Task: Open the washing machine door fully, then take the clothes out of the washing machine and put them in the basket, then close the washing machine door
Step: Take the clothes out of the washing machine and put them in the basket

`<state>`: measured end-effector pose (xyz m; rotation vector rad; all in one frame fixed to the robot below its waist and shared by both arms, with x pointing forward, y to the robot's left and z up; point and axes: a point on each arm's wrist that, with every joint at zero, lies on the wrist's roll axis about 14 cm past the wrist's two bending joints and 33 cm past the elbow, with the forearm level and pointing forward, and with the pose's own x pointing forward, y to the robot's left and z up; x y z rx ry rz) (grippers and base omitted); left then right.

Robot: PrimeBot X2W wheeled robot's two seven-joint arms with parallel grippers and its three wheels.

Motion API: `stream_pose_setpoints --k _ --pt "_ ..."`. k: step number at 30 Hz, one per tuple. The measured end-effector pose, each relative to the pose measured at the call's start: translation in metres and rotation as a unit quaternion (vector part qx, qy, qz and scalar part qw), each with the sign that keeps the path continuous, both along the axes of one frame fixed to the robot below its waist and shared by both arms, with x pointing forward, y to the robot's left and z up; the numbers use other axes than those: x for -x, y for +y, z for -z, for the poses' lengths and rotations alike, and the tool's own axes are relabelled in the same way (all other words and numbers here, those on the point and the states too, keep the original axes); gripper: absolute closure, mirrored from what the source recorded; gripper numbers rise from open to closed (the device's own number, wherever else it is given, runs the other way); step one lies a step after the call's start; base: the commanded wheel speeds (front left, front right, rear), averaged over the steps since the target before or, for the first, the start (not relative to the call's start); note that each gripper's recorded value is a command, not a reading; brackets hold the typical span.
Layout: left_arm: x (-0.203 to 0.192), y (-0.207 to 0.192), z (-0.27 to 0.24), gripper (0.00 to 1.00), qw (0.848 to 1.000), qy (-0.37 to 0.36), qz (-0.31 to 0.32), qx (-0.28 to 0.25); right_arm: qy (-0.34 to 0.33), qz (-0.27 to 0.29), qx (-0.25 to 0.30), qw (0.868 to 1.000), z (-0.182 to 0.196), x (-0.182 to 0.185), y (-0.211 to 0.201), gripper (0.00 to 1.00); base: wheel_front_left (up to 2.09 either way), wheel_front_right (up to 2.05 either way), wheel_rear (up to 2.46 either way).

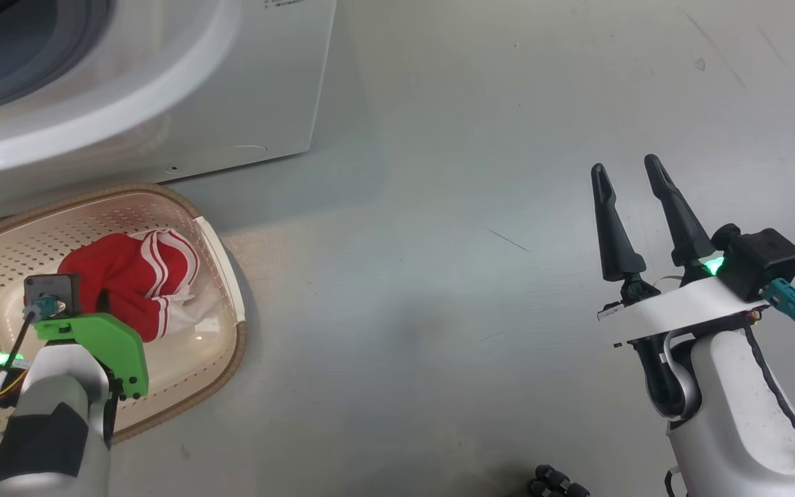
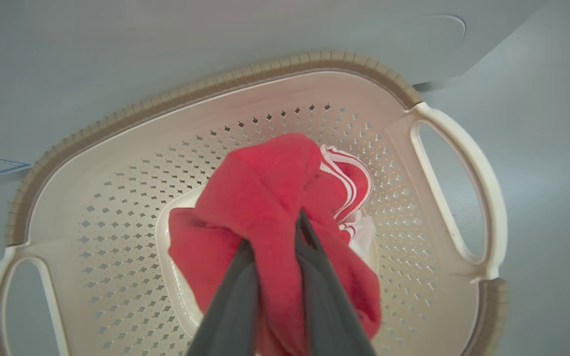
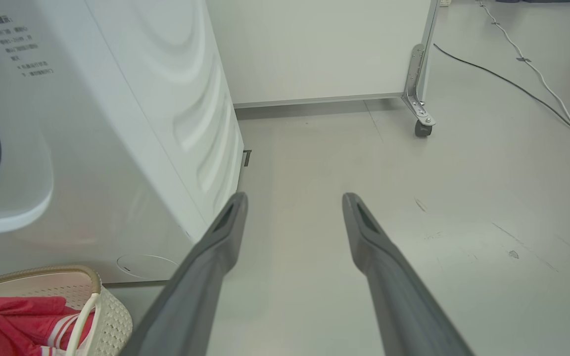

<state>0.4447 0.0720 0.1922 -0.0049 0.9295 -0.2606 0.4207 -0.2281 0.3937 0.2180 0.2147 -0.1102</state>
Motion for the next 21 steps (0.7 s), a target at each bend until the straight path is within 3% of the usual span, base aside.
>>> stream_pose_setpoints --k 1,12,21 --pt "0.0 0.001 0.0 0.0 1.0 -0.002 -0.002 0.0 -0.001 -0.001 0.0 1.0 -0.001 -0.001 0.0 0.0 0.0 0.0 0.0" --pt "-0.009 0.006 -0.02 0.0 0.999 -0.044 -0.017 0.0 -0.015 -0.001 -0.002 1.0 -0.01 -0.003 0.001 0.0 0.0 0.0 0.0" --pt "-0.03 -0.003 -0.067 0.0 0.99 -0.125 -0.042 0.038 -0.048 0.002 0.002 0.999 -0.035 -0.006 -0.004 0.0 0.0 0.0 0.0"
